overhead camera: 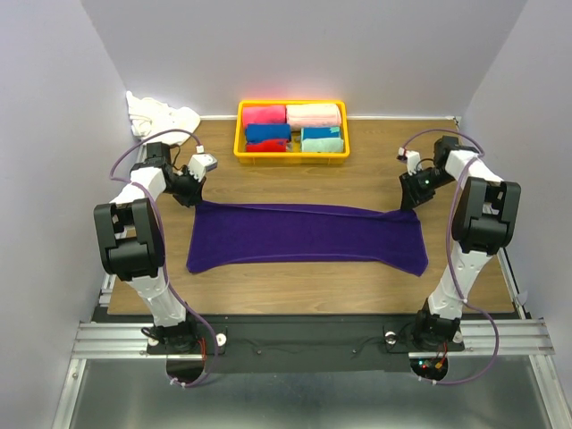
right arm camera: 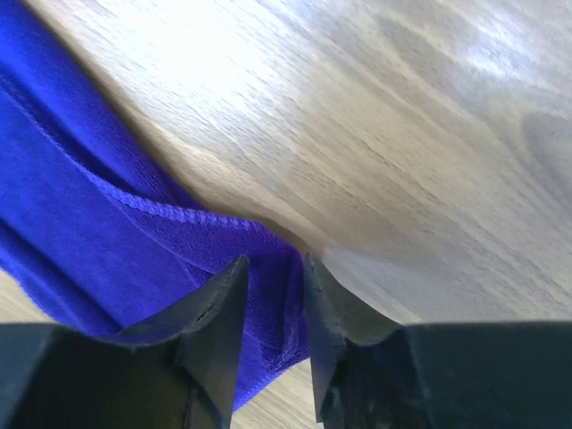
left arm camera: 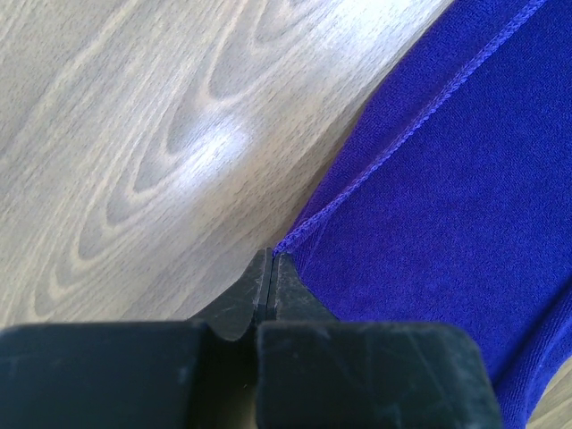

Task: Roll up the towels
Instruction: Fold the towel

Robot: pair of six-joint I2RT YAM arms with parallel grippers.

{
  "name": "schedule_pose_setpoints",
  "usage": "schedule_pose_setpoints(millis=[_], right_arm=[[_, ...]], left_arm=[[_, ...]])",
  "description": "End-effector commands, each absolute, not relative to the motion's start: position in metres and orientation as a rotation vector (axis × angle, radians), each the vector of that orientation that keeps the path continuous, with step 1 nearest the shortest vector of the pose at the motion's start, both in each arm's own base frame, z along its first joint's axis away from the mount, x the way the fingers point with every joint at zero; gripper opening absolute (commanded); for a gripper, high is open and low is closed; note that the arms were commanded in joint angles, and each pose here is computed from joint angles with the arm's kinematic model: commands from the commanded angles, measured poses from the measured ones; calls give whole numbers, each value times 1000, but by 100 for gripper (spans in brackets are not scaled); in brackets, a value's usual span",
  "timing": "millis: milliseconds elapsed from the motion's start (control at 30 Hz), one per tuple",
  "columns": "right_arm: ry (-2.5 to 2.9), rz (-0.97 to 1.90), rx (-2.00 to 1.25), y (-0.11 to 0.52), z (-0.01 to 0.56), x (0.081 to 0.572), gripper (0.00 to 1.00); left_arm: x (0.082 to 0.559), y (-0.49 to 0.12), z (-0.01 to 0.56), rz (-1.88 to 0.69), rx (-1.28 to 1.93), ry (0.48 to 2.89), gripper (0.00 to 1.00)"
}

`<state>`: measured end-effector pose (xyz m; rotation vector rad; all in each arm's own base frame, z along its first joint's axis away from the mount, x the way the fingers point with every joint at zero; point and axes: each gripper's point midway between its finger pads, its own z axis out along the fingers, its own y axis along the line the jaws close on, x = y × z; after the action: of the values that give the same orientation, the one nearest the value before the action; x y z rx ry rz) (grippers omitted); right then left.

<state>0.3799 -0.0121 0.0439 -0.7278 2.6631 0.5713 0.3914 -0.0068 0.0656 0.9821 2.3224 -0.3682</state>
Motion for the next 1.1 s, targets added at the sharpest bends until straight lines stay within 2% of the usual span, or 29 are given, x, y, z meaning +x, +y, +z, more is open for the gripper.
schedule_pose_setpoints(millis=[0,67,133,167,733,800,900,1067], right_arm=[[2640,608,-740,-6,58,384,30],[2652,575,-748,-10,60,383,34],[2670,529,-760,-16,62,379,48],[2674,517,-754,-20,62,378,48],[2698,527,-670,-46,65,380,23],[2691,556,-673,-43,65,380,24],[2706,576,-646,-42,63,381,36],[2734,627,-617,-39,54,381,42]], left_arm=[[399,-7,77,-361,992,2289,0],[398,-7,77,-359,994,2289,0],[398,-6,78,-350,997,2288,0],[397,-6,78,-349,1002,2288,0],[397,-6,79,-344,1006,2283,0],[398,-6,79,-347,1006,2281,0],[399,-7,79,-351,1004,2280,0],[399,-6,79,-347,1006,2281,0]])
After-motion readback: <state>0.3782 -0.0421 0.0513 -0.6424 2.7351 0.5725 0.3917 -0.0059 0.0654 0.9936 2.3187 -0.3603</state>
